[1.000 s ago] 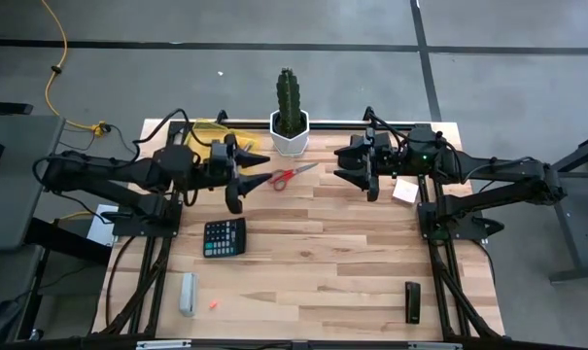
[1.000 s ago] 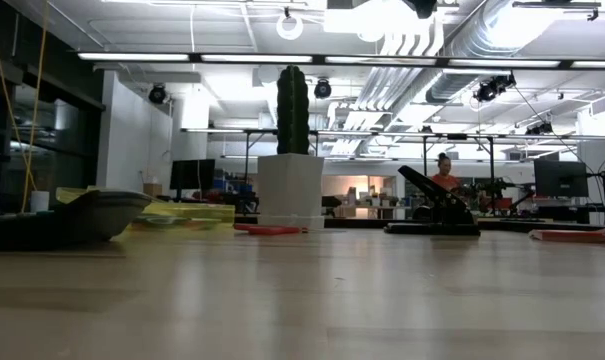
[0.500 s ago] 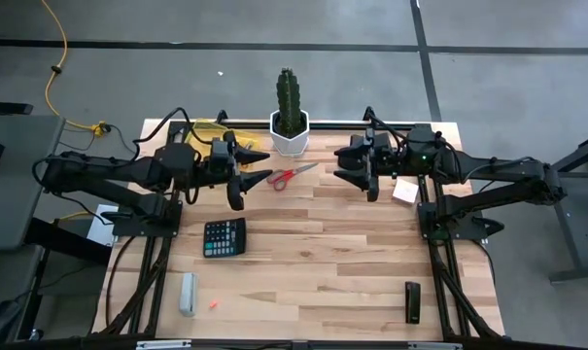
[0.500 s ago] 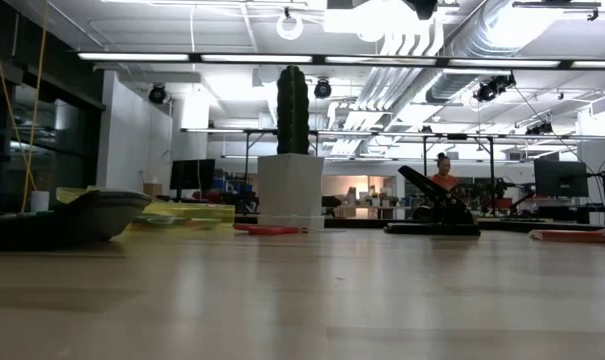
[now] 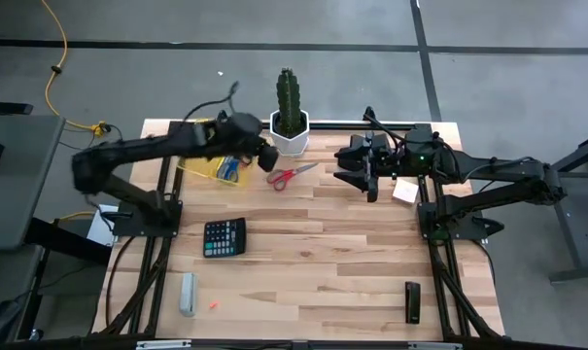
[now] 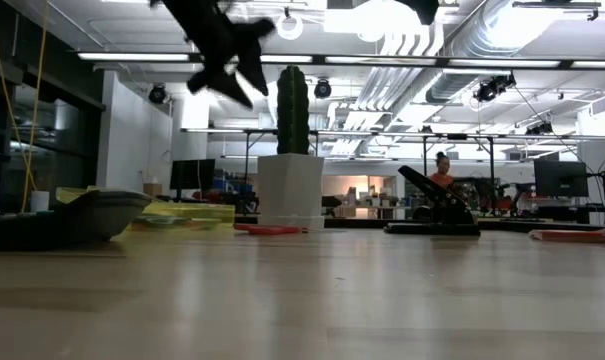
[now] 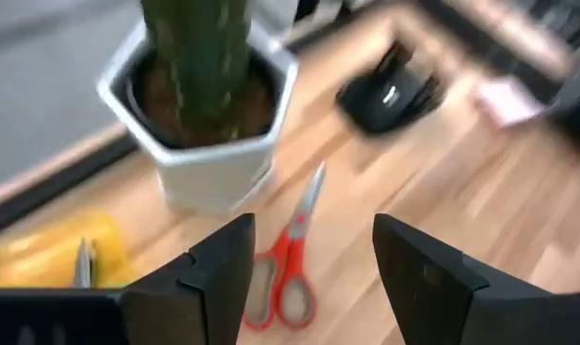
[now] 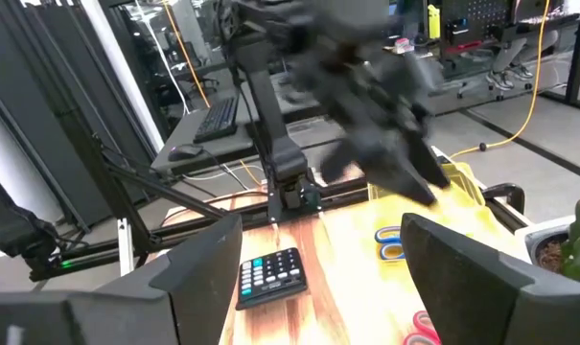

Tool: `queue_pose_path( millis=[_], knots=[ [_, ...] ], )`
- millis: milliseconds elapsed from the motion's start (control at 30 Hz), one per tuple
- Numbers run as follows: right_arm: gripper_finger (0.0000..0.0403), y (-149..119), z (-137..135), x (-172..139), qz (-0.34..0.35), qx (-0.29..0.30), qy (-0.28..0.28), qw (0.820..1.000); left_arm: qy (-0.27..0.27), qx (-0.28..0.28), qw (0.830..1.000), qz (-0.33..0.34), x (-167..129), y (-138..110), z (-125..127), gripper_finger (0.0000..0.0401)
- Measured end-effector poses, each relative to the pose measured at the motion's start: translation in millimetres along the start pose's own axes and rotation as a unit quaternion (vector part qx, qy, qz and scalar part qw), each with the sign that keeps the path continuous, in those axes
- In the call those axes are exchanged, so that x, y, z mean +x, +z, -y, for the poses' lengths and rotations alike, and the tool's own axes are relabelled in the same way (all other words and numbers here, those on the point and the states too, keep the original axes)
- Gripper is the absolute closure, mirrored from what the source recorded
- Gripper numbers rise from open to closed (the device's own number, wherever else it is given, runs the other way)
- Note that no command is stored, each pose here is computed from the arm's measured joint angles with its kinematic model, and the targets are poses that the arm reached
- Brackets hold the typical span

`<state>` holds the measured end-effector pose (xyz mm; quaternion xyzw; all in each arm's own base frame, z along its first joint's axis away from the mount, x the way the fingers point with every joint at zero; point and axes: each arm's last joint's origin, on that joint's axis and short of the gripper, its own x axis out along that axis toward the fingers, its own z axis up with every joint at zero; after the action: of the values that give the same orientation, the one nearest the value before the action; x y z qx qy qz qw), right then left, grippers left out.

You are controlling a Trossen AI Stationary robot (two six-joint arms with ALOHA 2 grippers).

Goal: Pack school essentials
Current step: Put the red scissors into the transparent yellow supply box

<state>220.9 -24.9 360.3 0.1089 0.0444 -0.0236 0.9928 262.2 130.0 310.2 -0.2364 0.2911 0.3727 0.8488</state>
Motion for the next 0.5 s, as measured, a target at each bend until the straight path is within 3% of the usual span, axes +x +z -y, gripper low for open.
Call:
queue_pose_path(
  millis=[233, 500],
  knots=[
    [0.0126, 0, 0, 0, 0.0, 0.01, 0.0, 1.0, 0.006, -0.009, 0.987, -0.16, 81, -21, -14, 0.0201],
    [0.0126, 0, 0, 0, -0.001, 0.027, -0.001, 1.0, 0.046, -0.002, 0.969, -0.241, 136, -54, -15, 0.0201]
  ],
)
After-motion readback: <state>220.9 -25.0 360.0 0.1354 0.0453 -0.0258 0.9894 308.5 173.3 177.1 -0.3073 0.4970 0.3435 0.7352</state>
